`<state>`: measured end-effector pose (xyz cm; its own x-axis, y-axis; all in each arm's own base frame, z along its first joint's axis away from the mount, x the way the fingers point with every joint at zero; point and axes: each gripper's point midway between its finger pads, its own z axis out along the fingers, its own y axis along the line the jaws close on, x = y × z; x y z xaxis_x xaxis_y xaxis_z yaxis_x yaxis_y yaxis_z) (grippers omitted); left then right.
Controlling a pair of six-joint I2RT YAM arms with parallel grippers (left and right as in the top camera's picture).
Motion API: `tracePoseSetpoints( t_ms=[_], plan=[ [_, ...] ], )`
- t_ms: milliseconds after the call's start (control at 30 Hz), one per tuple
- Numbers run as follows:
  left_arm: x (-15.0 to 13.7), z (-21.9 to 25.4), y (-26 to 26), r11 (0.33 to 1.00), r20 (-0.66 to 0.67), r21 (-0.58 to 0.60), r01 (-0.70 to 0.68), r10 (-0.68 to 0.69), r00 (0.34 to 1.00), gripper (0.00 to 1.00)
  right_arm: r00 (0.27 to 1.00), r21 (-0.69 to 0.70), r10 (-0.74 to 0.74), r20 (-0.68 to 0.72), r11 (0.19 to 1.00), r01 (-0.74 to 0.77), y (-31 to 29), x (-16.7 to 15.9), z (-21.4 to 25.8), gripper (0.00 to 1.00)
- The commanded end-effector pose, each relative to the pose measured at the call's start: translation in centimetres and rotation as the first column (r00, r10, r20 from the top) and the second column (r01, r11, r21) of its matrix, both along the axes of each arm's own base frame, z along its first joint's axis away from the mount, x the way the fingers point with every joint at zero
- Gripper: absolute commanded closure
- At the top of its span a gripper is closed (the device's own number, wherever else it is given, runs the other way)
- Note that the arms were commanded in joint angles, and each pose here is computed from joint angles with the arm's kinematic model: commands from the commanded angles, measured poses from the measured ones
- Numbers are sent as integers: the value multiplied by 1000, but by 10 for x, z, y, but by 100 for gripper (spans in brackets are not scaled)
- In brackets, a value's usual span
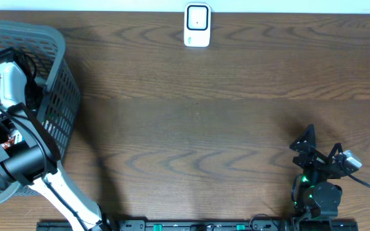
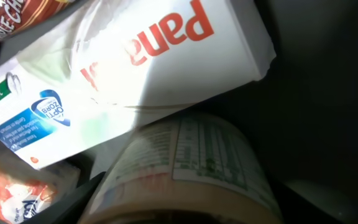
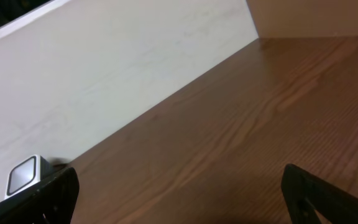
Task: Scan the item barcode
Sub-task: 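Carry the jar with the left gripper and set it on the table center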
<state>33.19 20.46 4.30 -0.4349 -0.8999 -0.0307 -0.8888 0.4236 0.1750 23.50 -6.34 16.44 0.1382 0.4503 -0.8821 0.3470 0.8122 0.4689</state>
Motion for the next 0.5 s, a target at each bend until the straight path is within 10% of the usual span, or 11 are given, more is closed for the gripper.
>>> tracePoseSetpoints(
  t_ms=[0, 300, 467],
  plan=[
    [-3, 3, 3, 1000, -7, 7, -9, 10, 1000, 31, 1000, -16, -17, -9, 1000, 17, -4, -1, -1, 1],
    [4, 150, 27, 988, 269, 142, -66, 26, 963, 32, 1000, -16, -17, -9, 1000, 17, -4, -1, -1, 1],
    [3, 280, -24, 997, 664, 69, -32, -21, 747, 31, 1000, -16, -17, -8, 1000, 17, -4, -1, -1, 1]
  ],
)
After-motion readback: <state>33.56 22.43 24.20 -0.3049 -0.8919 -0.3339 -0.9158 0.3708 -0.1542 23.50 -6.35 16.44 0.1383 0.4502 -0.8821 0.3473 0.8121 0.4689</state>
